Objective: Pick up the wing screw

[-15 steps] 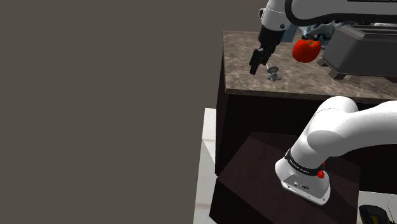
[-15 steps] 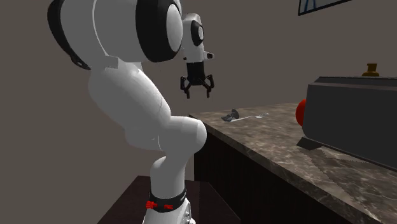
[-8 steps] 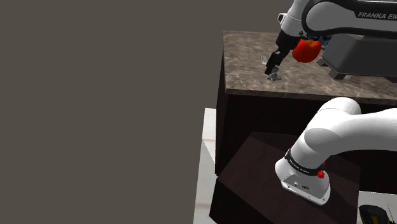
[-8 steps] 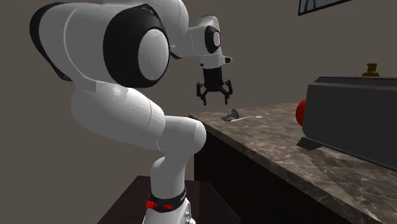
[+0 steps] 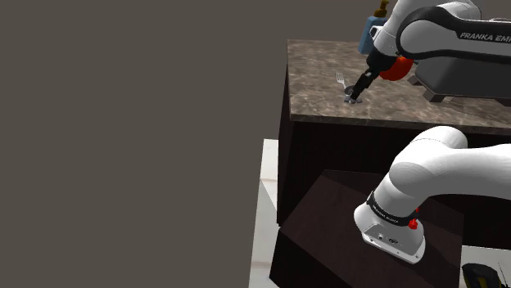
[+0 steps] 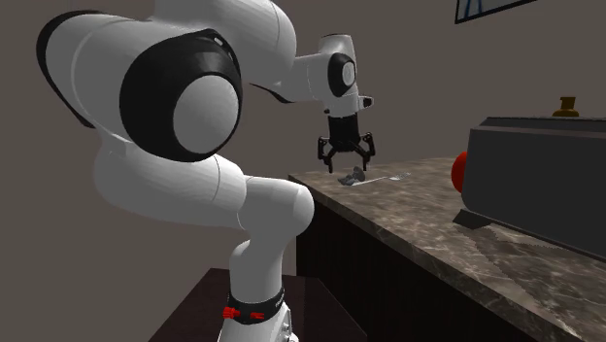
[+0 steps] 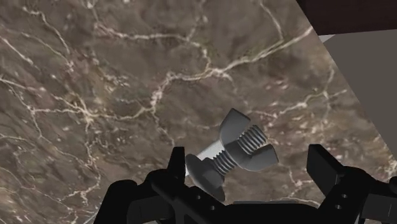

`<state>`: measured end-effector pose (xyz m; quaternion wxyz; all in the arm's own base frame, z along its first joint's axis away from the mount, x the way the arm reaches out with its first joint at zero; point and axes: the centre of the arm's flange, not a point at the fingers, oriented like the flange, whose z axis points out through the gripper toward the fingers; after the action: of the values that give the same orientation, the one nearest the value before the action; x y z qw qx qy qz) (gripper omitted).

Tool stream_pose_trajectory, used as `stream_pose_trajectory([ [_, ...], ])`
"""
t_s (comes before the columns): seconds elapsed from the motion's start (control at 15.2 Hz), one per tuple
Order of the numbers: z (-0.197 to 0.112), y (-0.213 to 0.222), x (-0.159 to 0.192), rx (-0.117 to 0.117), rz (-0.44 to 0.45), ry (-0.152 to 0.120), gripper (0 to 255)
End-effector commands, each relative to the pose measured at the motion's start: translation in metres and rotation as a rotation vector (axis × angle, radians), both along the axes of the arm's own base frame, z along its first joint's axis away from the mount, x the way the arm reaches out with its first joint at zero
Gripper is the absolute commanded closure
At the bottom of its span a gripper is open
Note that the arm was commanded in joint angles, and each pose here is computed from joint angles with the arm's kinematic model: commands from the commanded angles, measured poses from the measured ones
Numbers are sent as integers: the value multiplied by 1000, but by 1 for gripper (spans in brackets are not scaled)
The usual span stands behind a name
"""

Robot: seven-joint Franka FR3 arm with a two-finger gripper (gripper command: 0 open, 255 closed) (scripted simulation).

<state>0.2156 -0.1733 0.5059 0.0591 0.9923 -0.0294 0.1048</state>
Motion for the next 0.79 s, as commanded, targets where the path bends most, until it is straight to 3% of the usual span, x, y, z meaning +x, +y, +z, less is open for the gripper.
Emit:
stream_pose_trajectory([
  [0.0,-11,0,-1,0,0,-1,0],
  [0.26,-25,0,-1,0,0,-1,0],
  [0.33,-25,0,0,0,0,-1,255],
  [0.73,-25,0,0,0,0,-1,255],
])
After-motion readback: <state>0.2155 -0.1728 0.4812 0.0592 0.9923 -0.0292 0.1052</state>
